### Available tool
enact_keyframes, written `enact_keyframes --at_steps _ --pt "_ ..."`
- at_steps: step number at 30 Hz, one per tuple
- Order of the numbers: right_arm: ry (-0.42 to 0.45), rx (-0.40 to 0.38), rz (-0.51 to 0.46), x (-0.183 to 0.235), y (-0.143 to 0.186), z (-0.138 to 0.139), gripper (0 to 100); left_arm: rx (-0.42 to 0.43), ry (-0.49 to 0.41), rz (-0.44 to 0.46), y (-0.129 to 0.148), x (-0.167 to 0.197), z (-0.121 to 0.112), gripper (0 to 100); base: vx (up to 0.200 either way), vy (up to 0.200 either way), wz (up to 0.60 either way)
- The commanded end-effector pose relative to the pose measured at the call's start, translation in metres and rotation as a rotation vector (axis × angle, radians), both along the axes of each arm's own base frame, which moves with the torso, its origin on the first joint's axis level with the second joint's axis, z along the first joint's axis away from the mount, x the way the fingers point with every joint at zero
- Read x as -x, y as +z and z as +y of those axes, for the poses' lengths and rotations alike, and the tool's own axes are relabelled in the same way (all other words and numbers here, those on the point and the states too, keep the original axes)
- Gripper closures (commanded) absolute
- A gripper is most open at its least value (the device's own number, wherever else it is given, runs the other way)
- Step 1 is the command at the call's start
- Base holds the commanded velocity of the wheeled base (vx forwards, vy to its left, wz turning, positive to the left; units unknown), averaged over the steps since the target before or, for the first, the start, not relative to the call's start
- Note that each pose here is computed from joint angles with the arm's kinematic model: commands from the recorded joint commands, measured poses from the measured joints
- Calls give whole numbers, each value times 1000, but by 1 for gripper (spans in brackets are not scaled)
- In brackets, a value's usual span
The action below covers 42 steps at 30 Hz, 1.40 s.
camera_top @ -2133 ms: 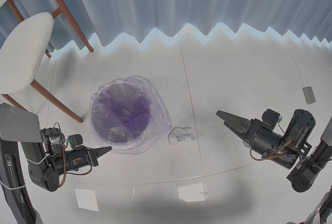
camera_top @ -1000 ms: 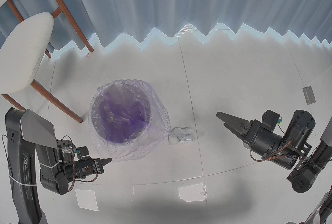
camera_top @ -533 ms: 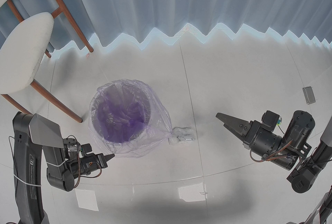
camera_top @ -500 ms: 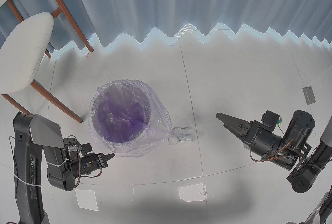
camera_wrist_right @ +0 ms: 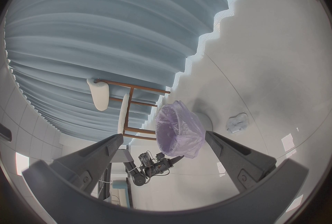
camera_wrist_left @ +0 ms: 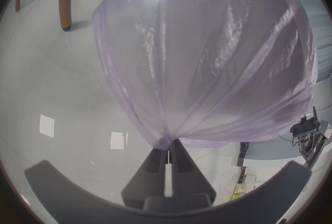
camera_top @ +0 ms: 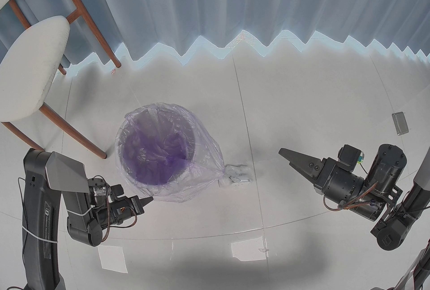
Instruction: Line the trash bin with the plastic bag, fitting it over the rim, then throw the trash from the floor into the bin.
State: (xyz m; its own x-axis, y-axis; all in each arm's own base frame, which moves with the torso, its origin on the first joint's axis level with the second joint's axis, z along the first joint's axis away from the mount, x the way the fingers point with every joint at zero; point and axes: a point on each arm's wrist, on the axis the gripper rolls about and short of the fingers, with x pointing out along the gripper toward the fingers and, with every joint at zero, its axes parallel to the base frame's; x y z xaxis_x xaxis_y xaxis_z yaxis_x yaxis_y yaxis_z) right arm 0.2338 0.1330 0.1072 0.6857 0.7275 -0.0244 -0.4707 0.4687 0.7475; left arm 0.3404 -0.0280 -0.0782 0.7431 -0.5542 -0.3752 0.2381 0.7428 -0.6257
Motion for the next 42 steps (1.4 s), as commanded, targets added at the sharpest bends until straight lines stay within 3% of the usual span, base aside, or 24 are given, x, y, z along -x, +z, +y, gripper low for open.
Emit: enact_keyframes --at_steps 1,7,12,17,24,29,32,34,35,36,39,41,42 --pt "0 -2 -8 -1 -1 0 0 -3 4 12 -1 3 0 0 0 0 0" --pt "-2 10 15 -3 -8 1 0 -51 78 -9 18 12 1 0 0 0 0" --pt "-23 12 16 -10 -10 -2 0 -31 93 -92 80 38 5 0 0 0 0" --pt "-48 12 20 -15 -11 -8 0 -42 88 -156 122 76 0 0 0 0 0" --pt "-19 78 77 -16 -35 -6 0 -58 92 -172 146 126 0 0 0 0 0" --pt "-12 150 102 -20 -56 -4 0 -107 28 -195 147 140 -8 0 0 0 0" --pt "-13 169 111 -24 -64 -3 0 -98 6 -324 170 142 -12 0 0 0 0" --pt "-12 171 112 -25 -65 -2 0 -92 2 -343 173 143 -13 0 0 0 0" --pt "-6 162 98 -33 -67 4 0 -31 -34 -530 211 143 -25 0 0 0 0" --pt "0 158 87 -37 -67 8 0 -10 -51 -602 226 144 -30 0 0 0 0" --pt "30 147 55 -46 -70 25 0 57 -120 -765 261 148 -47 0 0 0 0" --pt "37 139 37 -51 -69 32 0 74 -137 -798 271 148 -52 0 0 0 0" --pt "43 126 12 -58 -67 40 100 86 -152 -823 280 146 -56 0 0 0 0"
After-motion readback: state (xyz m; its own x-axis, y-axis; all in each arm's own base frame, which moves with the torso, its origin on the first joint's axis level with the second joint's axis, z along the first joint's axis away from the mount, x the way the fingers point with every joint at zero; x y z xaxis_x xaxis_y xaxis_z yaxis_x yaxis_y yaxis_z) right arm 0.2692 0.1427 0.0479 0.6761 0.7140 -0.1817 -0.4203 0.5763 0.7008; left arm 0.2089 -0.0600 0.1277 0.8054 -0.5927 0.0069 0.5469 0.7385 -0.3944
